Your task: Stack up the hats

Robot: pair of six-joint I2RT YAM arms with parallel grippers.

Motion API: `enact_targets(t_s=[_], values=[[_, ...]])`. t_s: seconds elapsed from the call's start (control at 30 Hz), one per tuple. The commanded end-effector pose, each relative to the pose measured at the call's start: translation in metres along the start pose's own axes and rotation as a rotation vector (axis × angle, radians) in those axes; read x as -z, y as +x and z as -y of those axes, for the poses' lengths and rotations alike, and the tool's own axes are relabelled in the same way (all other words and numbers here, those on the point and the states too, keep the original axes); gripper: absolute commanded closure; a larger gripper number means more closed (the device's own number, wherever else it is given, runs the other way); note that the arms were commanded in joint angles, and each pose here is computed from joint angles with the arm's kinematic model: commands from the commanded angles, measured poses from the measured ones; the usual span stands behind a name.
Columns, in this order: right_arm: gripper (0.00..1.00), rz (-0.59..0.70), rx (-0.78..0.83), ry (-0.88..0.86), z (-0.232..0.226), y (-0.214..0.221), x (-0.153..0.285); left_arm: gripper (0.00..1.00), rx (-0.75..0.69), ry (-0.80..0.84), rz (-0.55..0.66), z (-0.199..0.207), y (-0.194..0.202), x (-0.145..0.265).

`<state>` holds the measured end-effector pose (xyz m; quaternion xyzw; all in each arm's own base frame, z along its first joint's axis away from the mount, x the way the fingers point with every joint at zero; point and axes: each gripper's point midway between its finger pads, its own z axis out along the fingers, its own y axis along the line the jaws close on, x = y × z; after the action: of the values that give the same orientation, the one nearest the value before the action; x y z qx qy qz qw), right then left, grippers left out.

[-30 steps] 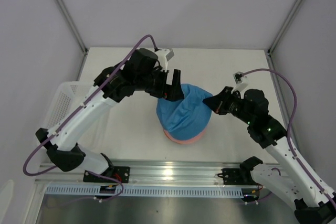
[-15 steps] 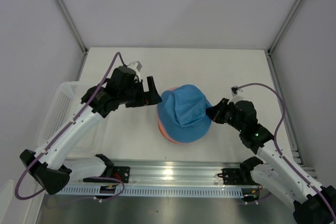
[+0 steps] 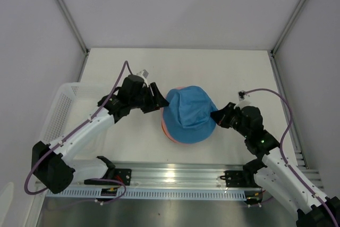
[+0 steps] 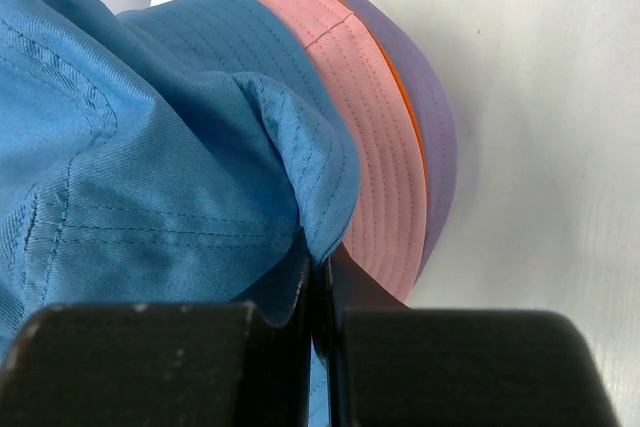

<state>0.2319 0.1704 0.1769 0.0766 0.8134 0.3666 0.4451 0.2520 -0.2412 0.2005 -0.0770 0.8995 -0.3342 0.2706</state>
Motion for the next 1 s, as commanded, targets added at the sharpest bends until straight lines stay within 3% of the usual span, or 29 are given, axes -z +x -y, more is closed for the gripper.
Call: enact_targets(t_s=[0.0,0.23,0.37,0.47,0.6,0.8,0.9,0.97], values=[[0.98,-0.019,-0.004,0.033,0.008,0.004,-0.002,0.43,0.06,0.096,0.054,0.01,-0.009,-0.006],[1.0,-0.036,-0.005,0.022,0.006,0.006,-0.008,0.36,0.085,0.261,0.153,-0.004,-0.011,-0.004],[1.0,-0.043,-0.006,0.014,0.004,0.006,-0.011,0.32,0.055,0.404,0.204,0.01,-0.017,0.007],[1.0,-0.051,-0.008,0.012,0.005,0.008,-0.013,0.26,0.015,0.521,0.19,0.023,-0.013,0.011],[1.0,-0.061,-0.012,0.011,0.004,0.009,-0.015,0.27,0.014,0.611,0.178,0.033,-0.009,0.013],[1.0,-0.046,-0.013,0.008,0.002,0.006,-0.014,0.34,0.01,0.636,0.158,0.034,-0.005,0.01],[1.0,-0.051,-0.015,0.01,0.003,0.007,-0.015,0.47,0.02,0.634,0.154,0.032,-0.003,0.007],[1.0,-0.052,-0.017,0.011,0.003,0.007,-0.015,0.66,0.032,0.615,0.151,0.028,-0.002,0.004]])
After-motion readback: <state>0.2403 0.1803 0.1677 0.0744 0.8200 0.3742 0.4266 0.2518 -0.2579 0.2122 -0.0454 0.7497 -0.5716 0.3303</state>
